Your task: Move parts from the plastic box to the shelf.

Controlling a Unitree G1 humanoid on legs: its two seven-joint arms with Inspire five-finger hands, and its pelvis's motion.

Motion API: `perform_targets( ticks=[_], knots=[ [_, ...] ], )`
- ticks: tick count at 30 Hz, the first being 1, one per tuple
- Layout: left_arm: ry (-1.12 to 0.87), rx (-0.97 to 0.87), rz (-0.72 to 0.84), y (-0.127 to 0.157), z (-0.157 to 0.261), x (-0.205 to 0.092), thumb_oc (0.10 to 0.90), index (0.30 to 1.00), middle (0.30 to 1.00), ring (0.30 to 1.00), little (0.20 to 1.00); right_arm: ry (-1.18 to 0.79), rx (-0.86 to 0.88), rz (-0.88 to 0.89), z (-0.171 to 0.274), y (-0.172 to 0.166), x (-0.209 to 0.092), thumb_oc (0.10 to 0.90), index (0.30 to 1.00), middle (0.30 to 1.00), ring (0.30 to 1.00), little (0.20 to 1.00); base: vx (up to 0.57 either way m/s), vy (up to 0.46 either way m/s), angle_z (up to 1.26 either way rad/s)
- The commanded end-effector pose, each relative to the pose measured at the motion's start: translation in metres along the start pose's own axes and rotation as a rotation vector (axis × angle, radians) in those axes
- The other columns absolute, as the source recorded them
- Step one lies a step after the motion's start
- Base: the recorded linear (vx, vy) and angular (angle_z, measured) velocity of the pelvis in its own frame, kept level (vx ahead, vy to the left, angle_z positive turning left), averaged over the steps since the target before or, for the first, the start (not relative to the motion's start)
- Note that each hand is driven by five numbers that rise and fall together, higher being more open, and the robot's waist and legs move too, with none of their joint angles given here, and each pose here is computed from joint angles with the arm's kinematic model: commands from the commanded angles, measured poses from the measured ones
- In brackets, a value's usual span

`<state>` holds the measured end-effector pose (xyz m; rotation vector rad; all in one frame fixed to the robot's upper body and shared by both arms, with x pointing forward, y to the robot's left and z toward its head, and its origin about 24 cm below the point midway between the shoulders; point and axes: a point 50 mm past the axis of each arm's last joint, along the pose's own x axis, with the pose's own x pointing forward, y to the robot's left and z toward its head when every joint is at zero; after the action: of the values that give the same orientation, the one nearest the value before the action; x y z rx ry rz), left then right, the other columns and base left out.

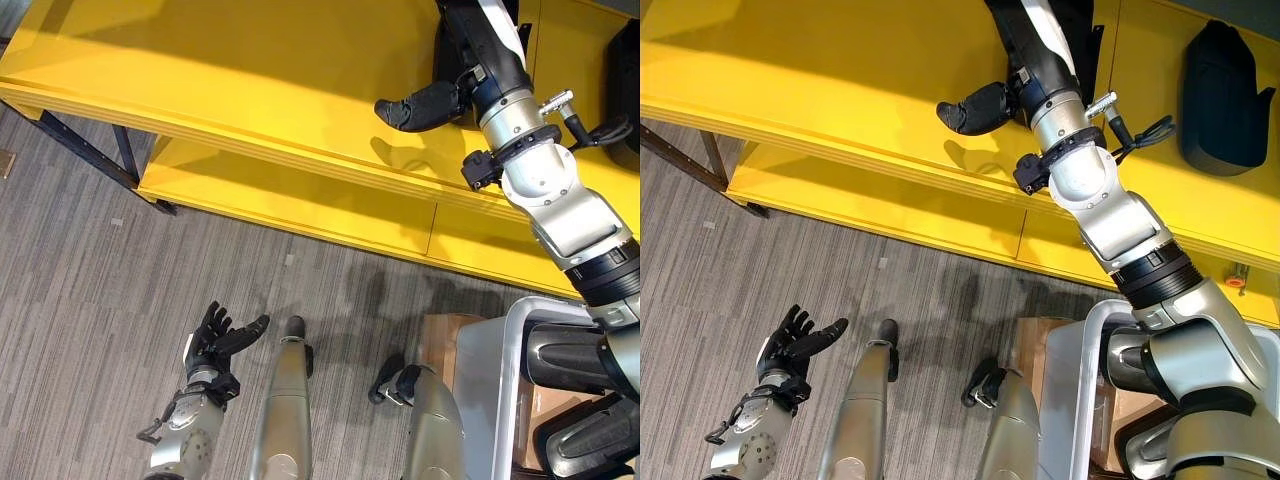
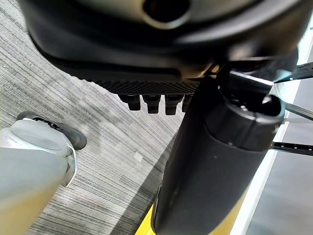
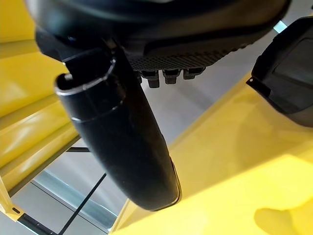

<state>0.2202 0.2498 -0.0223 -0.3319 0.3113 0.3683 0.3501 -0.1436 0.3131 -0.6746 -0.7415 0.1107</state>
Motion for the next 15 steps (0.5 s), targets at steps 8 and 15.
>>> perform_targets(
  ticks=[8,15],
  knots=[
    [-0.116,0.03,0.004,0.009,0.023,-0.005,0.9,1.0,1.0,1.0,1.0,-0.255,0.044,-0.226,0.052,-0.053,0.006,0.9,1.0,1.0,1.0,1.0,0.0,0.0,0.0],
    [-0.111,0.015,0.008,0.005,0.021,-0.005,0.9,1.0,1.0,1.0,1.0,-0.222,0.117,-0.258,0.031,-0.046,-0.023,0.9,1.0,1.0,1.0,1.0,0.0,0.0,0.0]
  ],
)
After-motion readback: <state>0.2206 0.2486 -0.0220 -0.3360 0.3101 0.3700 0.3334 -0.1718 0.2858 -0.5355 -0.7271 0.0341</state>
